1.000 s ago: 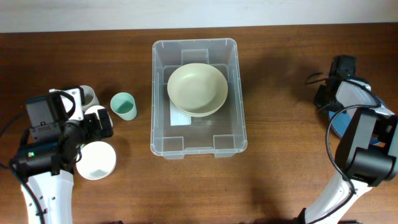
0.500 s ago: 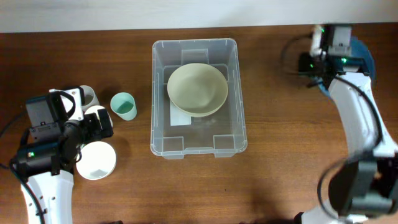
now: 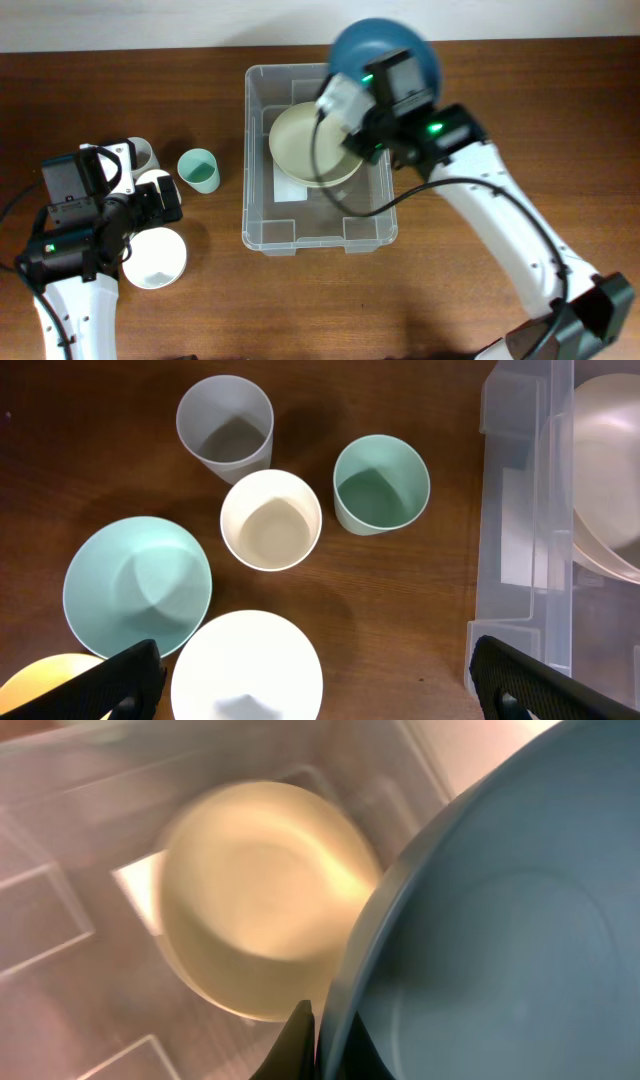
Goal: Pack container
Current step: 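Lift the blue bowl and place it on the cream bowls, release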
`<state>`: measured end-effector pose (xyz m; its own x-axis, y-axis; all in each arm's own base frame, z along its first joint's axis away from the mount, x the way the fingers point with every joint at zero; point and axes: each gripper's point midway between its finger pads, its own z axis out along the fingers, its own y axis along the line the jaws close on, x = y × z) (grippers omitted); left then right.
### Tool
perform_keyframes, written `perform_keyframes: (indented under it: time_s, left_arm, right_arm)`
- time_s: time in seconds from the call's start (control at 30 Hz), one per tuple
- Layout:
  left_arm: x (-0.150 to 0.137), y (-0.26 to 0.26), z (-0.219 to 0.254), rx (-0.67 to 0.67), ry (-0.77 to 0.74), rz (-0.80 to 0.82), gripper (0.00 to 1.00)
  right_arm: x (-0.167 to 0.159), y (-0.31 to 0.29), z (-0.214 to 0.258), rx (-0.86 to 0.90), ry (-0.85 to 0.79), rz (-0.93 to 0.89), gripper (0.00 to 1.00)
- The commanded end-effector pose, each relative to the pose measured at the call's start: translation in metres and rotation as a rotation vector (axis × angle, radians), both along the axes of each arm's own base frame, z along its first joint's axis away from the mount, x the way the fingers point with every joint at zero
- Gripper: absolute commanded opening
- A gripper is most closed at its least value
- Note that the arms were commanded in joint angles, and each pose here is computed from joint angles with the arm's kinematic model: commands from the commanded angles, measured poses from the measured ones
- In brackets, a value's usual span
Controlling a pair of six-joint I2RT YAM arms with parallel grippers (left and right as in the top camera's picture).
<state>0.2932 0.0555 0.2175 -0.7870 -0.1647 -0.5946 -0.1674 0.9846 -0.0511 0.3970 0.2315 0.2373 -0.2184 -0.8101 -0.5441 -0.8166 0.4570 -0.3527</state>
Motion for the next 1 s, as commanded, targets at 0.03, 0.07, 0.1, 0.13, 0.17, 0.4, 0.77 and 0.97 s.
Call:
perform_keyframes:
  time_s: [0.03, 0.07, 0.1, 0.13, 0.17, 0.4, 0.77, 0.97]
  left_arm:
    - [0.001, 0.0, 0.008, -0.01, -0.022, 0.007, 0.99]
    - [0.001, 0.0, 0.008, -0.01, -0.022, 0.007, 0.99]
    - [0.001, 0.0, 0.008, -0.01, -0.022, 0.007, 0.99]
    - [0.001, 0.0, 0.008, -0.01, -0.022, 0.007, 0.99]
    - [0.001, 0.0, 0.008, -0.01, -0.022, 0.007, 1.0]
    - [0.001, 0.0, 0.008, -0.01, -0.022, 0.007, 0.99]
    - [0.001, 0.0, 0.008, -0.01, -0.022, 0.007, 0.99]
    - [0.002, 0.0, 0.008, -0.01, -0.023, 0.007, 0.99]
  right_arm:
    - [-0.015, 0.039, -0.03, -0.11, -0.002, 0.215, 0.04]
    - [-0.017, 0.044, -0.036, -0.122, 0.008, 0.232, 0.04]
    - [-0.018, 0.047, -0.043, -0.133, 0.019, 0.247, 0.04]
    - [-0.018, 0.05, -0.053, -0.145, 0.033, 0.261, 0.04]
    - [-0.018, 0.052, -0.06, -0.152, 0.048, 0.265, 0.04]
    - [-0.011, 0.058, -0.107, -0.189, 0.128, 0.272, 0.08]
    - [-0.013, 0.051, -0.061, -0.107, 0.095, 0.161, 0.38]
    - [0.012, -0.021, 0.03, 0.09, -0.027, -0.286, 0.41]
